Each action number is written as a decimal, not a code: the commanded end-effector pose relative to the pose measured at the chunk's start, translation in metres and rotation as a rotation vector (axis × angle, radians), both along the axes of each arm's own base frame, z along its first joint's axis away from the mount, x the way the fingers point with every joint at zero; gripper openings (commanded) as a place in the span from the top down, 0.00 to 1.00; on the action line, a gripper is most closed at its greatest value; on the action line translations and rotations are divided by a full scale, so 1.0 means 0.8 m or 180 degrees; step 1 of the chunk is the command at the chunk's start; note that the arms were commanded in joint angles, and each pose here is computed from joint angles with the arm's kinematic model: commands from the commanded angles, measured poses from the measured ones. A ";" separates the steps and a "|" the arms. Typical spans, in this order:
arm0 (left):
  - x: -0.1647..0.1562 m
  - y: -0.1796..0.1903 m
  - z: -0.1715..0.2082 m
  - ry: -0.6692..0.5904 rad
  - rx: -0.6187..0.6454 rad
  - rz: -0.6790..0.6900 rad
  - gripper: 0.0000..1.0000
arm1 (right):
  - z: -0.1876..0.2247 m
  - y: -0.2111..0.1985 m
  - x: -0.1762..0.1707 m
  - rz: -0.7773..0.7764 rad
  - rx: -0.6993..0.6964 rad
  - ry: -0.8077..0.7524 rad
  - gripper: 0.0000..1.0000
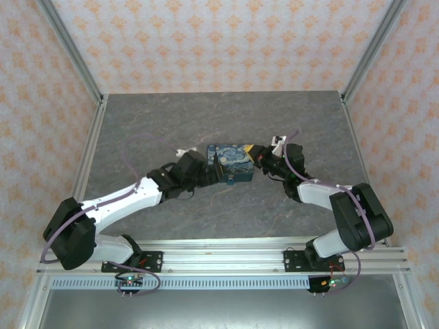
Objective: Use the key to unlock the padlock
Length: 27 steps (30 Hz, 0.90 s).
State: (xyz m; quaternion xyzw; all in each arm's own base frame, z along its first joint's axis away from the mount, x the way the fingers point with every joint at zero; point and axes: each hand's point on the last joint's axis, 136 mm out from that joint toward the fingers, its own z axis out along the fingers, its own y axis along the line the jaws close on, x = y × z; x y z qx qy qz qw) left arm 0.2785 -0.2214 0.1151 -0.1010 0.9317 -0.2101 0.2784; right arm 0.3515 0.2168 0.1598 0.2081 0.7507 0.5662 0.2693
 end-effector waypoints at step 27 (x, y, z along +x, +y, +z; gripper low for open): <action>0.034 -0.094 -0.089 -0.0586 -0.0071 -0.0895 0.29 | -0.040 0.007 0.028 -0.0006 -0.0125 0.0160 1.00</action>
